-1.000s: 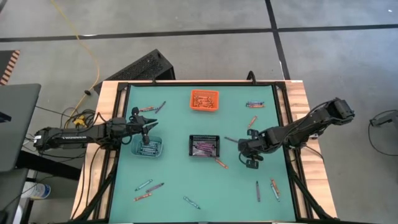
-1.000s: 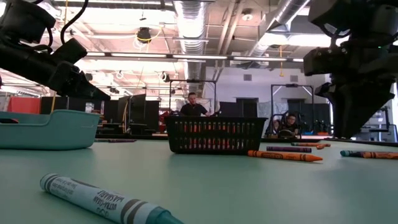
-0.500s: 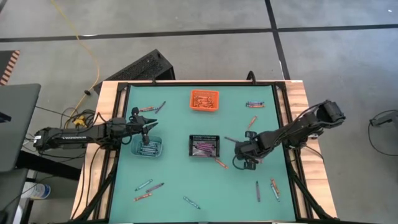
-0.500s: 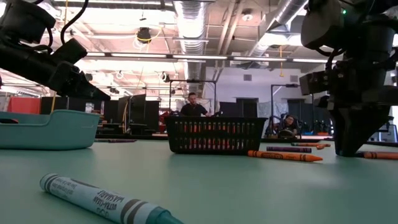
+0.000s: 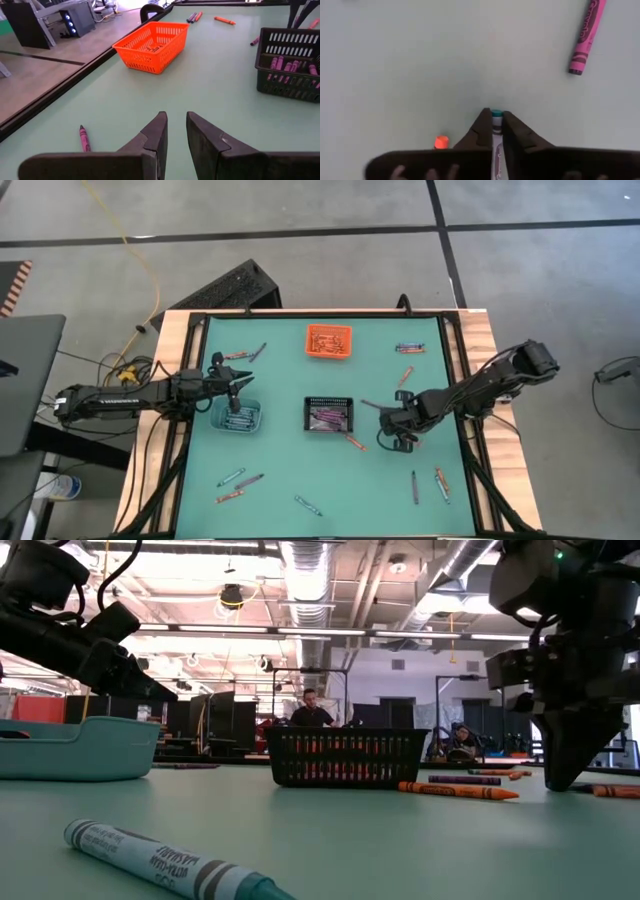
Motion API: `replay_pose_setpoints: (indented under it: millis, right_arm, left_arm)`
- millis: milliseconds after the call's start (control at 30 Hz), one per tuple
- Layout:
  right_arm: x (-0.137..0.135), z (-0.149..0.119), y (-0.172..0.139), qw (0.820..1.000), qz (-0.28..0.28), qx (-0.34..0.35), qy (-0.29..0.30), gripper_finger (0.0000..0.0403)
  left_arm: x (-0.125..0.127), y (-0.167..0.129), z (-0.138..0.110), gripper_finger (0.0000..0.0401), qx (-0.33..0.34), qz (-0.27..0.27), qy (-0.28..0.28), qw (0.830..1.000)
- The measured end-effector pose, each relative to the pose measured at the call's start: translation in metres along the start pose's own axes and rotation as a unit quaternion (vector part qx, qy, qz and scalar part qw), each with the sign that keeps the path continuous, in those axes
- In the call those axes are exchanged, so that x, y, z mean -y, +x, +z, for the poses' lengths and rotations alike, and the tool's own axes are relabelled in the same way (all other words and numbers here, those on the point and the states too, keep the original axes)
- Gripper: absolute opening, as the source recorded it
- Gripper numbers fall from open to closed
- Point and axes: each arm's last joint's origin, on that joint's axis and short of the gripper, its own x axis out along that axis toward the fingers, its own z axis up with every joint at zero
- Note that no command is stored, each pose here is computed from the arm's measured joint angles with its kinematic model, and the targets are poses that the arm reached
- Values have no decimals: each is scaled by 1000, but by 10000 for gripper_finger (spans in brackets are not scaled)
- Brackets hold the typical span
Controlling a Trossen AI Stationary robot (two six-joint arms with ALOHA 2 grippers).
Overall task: Sort crayons
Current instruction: Put the blue crayon into the light blue bin
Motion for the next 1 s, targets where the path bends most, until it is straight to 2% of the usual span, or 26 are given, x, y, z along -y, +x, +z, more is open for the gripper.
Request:
replay_pose_setpoints:
  millis: [67, 267, 433, 533, 633, 700, 767, 867, 1000]
  right_arm:
    - [-1, 0, -1, 1000, 1, 3, -12, 7]
    - [-2, 4, -5, 999, 3, 9, -50, 6]
    - [-8, 25, -32, 996, 2, 23, -84, 3]
    - [-14, 44, -53, 990, -8, 68, -127, 3]
    - [-19, 68, -76, 975, -19, 150, -161, 3]
    - [-23, 86, -89, 955, -18, 232, -185, 3]
    - [-26, 104, -100, 920, -14, 332, -207, 3]
    - [-30, 131, -107, 854, -2, 465, -234, 3]
    - [-34, 166, -84, 769, -6, 581, -266, 2]
  left_arm:
    - [0, 0, 0, 61, 0, 0, 0, 1000]
    - [0, 0, 0, 61, 0, 0, 0, 1000]
    - [0, 0, 0, 61, 0, 0, 0, 1000]
    - [0, 0, 0, 61, 0, 0, 0, 1000]
    - [0, 0, 0, 61, 0, 0, 0, 1000]
    - [0, 0, 0, 61, 0, 0, 0, 1000]
    - [0, 0, 0, 61, 0, 0, 0, 1000]
    - [0, 0, 0, 61, 0, 0, 0, 1000]
    - [0, 0, 0, 61, 0, 0, 0, 1000]
